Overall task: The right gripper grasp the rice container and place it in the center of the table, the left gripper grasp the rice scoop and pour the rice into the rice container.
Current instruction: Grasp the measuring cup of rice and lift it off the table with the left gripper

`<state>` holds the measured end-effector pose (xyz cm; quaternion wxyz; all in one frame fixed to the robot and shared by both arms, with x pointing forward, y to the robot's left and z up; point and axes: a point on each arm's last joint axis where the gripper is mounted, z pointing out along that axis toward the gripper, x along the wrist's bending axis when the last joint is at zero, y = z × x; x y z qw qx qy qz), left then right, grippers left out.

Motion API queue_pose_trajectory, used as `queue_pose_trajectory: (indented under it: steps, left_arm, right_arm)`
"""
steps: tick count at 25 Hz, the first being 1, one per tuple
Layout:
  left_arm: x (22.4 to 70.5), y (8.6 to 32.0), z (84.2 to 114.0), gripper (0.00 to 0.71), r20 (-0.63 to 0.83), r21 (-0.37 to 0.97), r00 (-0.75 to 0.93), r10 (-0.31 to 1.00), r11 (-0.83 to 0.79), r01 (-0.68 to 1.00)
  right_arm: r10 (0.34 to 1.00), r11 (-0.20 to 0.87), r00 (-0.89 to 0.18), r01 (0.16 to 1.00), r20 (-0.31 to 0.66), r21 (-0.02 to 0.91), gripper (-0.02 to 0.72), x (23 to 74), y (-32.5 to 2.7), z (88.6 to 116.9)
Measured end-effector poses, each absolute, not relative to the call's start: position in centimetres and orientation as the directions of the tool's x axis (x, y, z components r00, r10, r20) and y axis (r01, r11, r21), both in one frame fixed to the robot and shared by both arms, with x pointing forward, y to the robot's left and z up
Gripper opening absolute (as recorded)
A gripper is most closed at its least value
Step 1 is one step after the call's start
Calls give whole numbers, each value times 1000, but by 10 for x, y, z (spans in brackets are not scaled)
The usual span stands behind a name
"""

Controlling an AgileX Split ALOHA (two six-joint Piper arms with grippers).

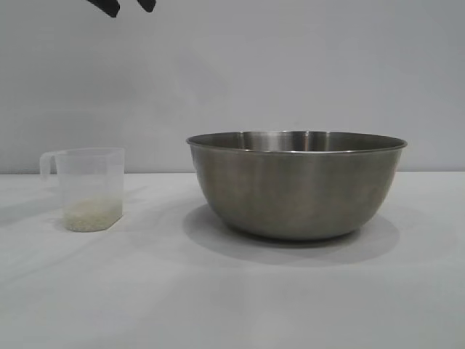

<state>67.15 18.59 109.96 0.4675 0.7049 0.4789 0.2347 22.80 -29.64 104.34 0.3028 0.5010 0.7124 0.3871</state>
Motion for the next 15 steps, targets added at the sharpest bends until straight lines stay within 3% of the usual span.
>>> queue_pose_trajectory:
  steps: [7,15]
  left_arm:
    - [671,185,1099,470,-11,888,495,869,-219,404]
    - [672,185,1102,470,-53,904,473,879,-159,396]
  right_arm:
    - [948,199,-315,479,-44,855,493,228,-296,1043]
    - [948,199,-315,479,-44,855,493,228,-296,1043]
